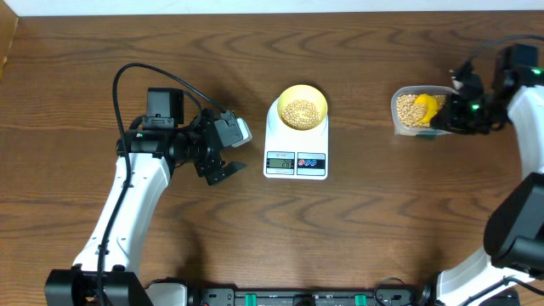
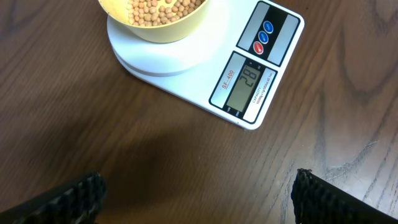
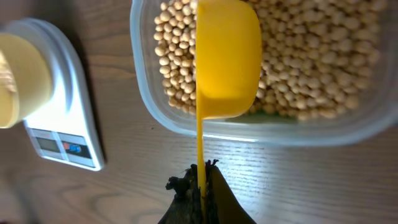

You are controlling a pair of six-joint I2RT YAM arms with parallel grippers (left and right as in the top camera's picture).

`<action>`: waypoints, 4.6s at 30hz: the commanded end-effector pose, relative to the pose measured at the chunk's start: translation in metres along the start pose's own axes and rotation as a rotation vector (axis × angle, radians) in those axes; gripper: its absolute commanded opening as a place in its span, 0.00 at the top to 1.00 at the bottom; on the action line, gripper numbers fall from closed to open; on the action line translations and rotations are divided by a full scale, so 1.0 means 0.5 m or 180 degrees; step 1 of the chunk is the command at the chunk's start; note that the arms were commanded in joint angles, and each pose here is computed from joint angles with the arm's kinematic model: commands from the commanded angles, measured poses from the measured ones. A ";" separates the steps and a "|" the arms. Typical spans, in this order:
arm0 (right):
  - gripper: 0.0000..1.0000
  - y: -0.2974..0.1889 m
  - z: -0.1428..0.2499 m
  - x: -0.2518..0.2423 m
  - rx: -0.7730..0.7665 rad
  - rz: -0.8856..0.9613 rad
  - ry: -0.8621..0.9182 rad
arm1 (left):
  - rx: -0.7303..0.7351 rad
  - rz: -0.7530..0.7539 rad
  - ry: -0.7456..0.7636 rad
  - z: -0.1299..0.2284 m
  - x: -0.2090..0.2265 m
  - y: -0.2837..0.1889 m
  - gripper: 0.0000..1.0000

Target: Scoop item into bowl and weigh 50g on scale

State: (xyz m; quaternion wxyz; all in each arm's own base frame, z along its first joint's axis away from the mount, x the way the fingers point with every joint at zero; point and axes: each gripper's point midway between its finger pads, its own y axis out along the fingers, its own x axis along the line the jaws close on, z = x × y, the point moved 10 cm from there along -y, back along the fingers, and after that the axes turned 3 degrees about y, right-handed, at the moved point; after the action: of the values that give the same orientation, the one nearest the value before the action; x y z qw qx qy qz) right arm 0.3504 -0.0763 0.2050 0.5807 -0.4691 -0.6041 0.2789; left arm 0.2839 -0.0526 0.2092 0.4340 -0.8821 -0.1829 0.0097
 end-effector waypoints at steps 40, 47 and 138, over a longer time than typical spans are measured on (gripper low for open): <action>0.99 0.024 -0.004 0.191 0.0073 -0.2113 -0.0298 | -0.0058 -0.0010 -0.0015 -0.005 -0.001 -0.008 0.03; 0.99 0.064 0.012 0.288 0.0356 -0.2208 -0.0404 | -0.0058 -0.0010 -0.0015 -0.005 -0.001 -0.008 0.02; 0.99 0.091 0.054 0.534 -0.0686 0.0857 -0.2274 | -0.0058 -0.0010 -0.0015 -0.005 -0.001 -0.008 0.03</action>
State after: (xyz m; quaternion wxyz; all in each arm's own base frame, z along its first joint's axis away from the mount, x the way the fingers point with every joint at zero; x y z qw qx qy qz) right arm 0.3589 0.1990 0.2628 0.1882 -0.4196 -0.7454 0.4825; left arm 0.2839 -0.0526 0.2092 0.4340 -0.8821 -0.1829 0.0097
